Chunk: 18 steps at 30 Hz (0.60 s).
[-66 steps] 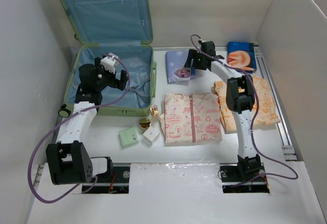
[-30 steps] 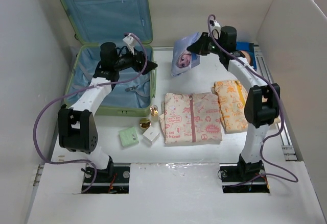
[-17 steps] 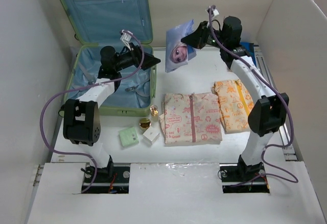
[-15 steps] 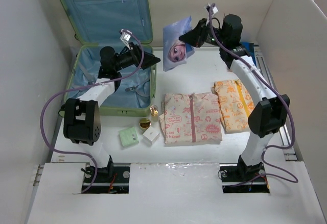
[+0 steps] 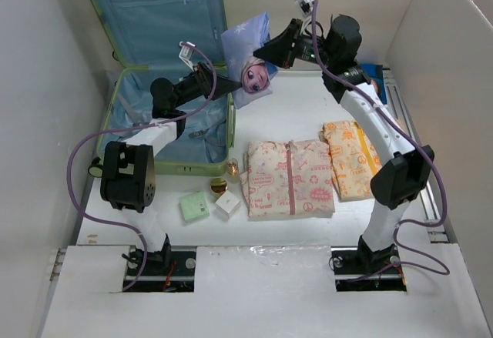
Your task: Pack the luggage
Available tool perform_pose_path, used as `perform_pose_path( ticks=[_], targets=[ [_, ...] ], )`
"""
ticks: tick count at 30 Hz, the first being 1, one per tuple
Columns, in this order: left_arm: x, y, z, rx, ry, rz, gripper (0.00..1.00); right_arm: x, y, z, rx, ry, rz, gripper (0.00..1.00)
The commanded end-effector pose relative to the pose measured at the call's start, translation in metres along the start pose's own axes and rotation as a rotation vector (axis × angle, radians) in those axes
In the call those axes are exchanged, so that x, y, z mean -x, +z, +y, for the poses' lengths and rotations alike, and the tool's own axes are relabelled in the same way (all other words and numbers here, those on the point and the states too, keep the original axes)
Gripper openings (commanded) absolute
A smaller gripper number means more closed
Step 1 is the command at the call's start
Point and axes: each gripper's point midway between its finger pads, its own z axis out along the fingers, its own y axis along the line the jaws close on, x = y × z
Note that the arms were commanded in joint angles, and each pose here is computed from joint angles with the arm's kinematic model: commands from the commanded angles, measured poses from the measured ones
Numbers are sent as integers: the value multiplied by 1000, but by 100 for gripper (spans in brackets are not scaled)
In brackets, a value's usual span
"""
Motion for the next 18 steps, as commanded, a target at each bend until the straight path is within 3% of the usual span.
perform_pose_path(
  ticks=[1,6,8,10,12,13,14,15,18],
  targets=[
    [10,4,-52,-174,195,-13,92,32,2,24,102,-118,-98,0],
    [14,7,-51,-153,191,-9,0,-12,7,3,99,-31,-59,0],
    [14,2,-33,-86,113,9,0,-23,3,-12,73,-8,-44,0],
    [20,-9,-13,-21,125,28,0,-40,-1,-27,38,30,-25,3],
    [18,-24,10,73,66,105,0,-61,-5,-43,2,73,-2,15],
    [26,-37,23,141,71,116,0,-76,-7,-57,-25,101,13,27],
    [34,-47,51,239,236,130,0,-82,-8,-58,-28,112,20,36],
    [30,-63,64,403,107,206,0,-94,-7,-64,-36,134,35,40],
    [18,-103,105,626,240,417,0,-127,-9,-74,-49,201,85,62]
  ],
)
